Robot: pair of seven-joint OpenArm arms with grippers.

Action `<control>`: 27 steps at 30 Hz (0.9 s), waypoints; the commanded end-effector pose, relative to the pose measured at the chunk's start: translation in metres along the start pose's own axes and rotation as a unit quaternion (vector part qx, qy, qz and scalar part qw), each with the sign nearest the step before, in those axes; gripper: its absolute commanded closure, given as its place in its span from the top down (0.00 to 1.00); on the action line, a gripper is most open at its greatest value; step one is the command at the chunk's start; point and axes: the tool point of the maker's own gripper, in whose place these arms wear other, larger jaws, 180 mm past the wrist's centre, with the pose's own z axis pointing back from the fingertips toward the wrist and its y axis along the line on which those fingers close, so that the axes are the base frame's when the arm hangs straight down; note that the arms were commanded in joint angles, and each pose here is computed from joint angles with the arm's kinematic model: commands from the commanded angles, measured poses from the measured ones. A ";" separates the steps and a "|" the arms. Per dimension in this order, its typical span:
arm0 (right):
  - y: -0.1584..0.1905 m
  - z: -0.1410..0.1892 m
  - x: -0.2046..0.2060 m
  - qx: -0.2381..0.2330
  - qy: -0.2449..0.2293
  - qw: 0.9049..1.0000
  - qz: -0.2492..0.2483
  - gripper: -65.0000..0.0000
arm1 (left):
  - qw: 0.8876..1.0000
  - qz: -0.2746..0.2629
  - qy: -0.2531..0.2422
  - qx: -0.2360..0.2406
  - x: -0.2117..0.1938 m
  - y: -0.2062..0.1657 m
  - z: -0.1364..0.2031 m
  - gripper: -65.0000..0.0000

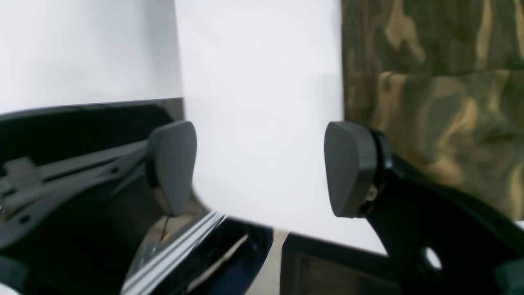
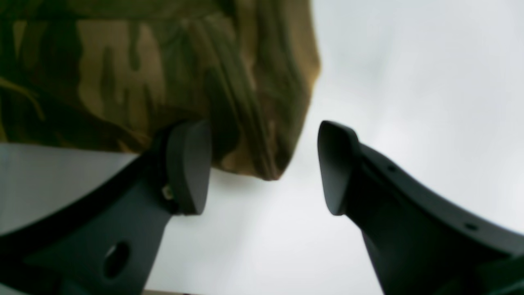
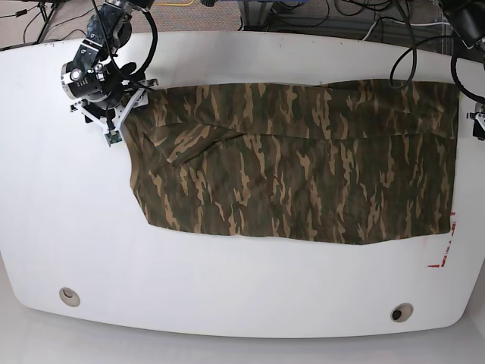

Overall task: Layout the t-shirt on the table in an organized manner, then fold the t-shirt properly
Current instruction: 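Open both grippers to release the camouflage shirt corners, then regrasp the shirt edge with both grippers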

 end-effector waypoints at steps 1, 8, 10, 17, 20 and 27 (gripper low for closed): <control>0.000 -0.002 0.003 0.003 -0.007 1.000 -0.005 0.60 | 0.999 0.003 -0.035 0.020 0.017 0.015 0.013 0.71; 0.009 -0.012 0.001 0.021 -0.008 1.000 -0.015 0.60 | 0.999 0.012 -0.035 0.012 0.014 0.008 0.010 0.71; 0.011 -0.015 -0.001 0.026 -0.008 0.999 -0.018 0.60 | 0.999 0.014 -0.032 0.010 0.012 0.007 0.008 0.71; 0.018 -0.027 -0.009 0.044 -0.002 0.999 -0.028 0.38 | 1.000 0.016 -0.011 -0.005 -0.004 -0.001 0.000 0.71; 0.020 -0.031 -0.014 0.051 0.006 0.998 -0.031 0.30 | 1.000 0.024 -0.004 -0.020 -0.010 -0.012 -0.006 0.71; 0.021 -0.033 -0.015 0.053 0.006 0.998 -0.033 0.28 | 0.999 0.028 0.020 -0.040 -0.030 -0.027 -0.014 0.71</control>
